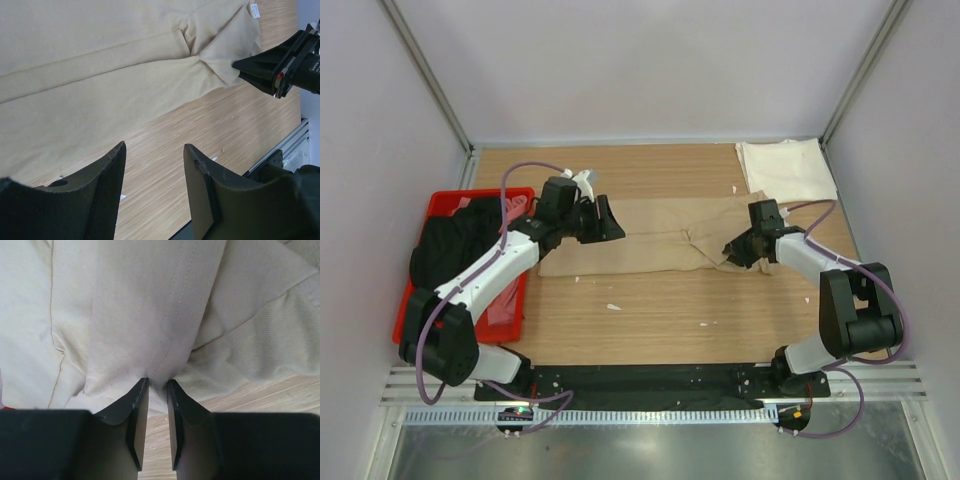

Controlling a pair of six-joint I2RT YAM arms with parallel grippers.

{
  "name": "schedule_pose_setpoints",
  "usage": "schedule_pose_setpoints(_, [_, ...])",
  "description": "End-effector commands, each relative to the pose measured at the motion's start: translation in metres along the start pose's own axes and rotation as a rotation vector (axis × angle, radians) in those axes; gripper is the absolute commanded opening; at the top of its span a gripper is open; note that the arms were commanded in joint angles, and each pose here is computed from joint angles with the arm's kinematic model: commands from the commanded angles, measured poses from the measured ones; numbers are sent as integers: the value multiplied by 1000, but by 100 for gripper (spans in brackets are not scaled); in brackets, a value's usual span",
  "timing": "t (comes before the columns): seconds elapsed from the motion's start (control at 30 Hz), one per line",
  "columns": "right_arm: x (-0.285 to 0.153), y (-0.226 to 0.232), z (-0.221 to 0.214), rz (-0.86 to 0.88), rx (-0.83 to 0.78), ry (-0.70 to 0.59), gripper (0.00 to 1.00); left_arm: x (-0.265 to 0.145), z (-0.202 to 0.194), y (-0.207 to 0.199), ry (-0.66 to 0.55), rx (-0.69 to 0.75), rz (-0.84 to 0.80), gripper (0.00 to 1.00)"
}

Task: Fold and stack the t-shirts
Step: Fold the tshirt

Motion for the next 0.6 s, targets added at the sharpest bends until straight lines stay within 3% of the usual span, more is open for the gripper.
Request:
schedule_pose_setpoints(0.0, [-1,13,9,51,4,-53,27,-10,8,-7,-51,47,-16,52])
schedule_pose_setpoints(0.33, [-1,38,22,100,-22,-75,1,-9,5,-3,-50,42,3,52])
schedule_pose_setpoints(0.57, [4,68,44,104,-81,-94,1,-7,6,0,-51,43,25,52])
Point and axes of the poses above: each gripper's point midway between its finger pads, its own x axis out along the fingers, its own y axis along the line the jaws close on, z = x × y, the point moved 7 cm from there along -x, back along the fingers, and after that the axes turned 9 degrees about -x, right-handed, at the moved point
